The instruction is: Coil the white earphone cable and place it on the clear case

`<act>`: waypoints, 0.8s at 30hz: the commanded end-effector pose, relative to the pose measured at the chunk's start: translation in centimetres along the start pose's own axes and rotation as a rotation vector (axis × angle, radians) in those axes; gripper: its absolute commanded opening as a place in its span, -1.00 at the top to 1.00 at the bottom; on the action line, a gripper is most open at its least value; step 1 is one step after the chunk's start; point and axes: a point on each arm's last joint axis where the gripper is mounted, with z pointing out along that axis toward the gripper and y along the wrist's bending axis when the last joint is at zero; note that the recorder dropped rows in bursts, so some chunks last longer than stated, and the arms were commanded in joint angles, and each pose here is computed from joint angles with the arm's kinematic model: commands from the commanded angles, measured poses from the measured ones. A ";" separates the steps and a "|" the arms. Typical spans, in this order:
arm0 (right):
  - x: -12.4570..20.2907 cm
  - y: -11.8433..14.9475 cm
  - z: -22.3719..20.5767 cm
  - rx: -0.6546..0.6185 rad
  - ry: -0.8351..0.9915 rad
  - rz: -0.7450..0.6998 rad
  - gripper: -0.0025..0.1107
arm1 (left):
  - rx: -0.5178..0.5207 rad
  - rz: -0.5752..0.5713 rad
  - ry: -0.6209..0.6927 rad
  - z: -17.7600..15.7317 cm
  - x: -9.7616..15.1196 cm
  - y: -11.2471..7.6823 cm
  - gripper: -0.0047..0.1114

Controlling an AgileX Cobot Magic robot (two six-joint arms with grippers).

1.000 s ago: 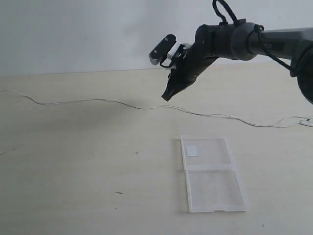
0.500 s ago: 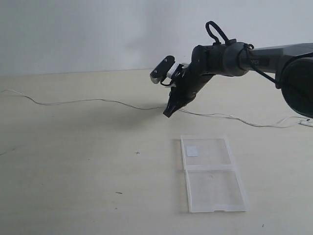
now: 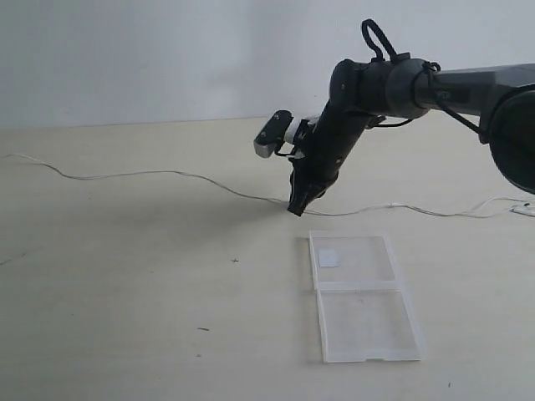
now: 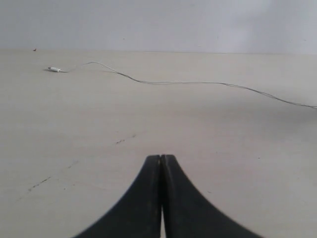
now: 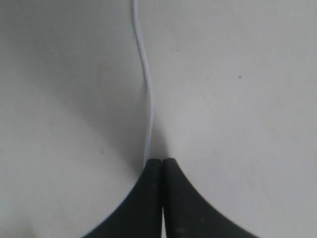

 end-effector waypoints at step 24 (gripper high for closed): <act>-0.6 0.1 -2.3 0.006 -0.044 0.055 0.30 | -0.003 -0.002 -0.010 0.0 0.0 0.0 0.92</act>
